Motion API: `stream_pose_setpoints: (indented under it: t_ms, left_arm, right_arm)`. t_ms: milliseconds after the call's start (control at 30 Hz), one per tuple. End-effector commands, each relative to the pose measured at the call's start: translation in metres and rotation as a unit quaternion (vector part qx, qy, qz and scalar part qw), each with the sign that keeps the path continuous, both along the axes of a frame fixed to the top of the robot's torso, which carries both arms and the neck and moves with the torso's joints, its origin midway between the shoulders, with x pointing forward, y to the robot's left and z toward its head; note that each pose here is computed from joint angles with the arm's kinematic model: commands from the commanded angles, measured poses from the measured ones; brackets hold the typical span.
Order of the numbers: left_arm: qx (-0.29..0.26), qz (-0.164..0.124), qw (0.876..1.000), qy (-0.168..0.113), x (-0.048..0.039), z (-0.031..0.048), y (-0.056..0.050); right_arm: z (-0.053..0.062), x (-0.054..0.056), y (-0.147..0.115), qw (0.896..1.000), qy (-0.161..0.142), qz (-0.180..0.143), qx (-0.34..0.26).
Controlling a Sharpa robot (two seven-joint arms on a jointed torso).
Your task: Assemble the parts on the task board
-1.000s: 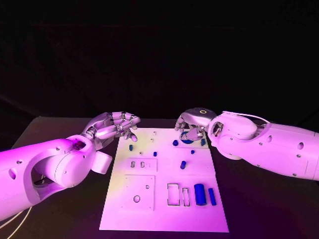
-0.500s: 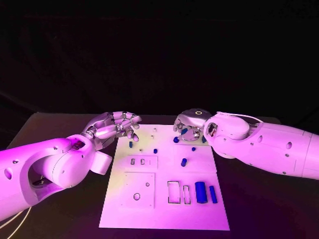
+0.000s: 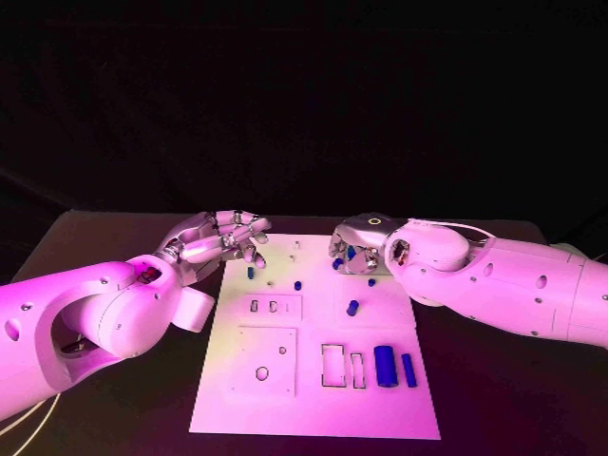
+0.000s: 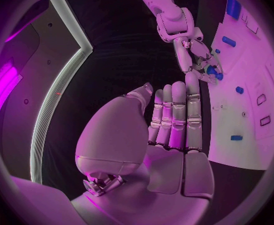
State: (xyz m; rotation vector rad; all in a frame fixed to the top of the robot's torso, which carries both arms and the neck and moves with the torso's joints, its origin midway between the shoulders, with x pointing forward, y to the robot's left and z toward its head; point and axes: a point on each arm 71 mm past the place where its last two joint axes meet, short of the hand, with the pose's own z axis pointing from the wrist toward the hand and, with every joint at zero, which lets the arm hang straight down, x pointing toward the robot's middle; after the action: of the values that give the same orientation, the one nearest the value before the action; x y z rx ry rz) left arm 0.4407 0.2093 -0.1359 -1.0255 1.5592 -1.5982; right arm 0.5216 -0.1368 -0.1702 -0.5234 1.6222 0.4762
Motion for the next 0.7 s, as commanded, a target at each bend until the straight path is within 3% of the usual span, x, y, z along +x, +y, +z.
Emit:
stream_pose_setpoints:
  t_ms: [33, 700]
  left_arm:
    - [-0.01, -0.01, 1.0, 0.0, -0.0011, 0.0022, -0.0021]
    - [-0.011, -0.005, 1.0, 0.004, -0.001, 0.0025, -0.0009]
  right_arm:
    - [-0.0008, 0.0004, 0.0015, 1.0, -0.002, 0.006, -0.007]
    - [-0.0022, 0.0021, -0.0009, 1.0, 0.003, 0.0, -0.014]
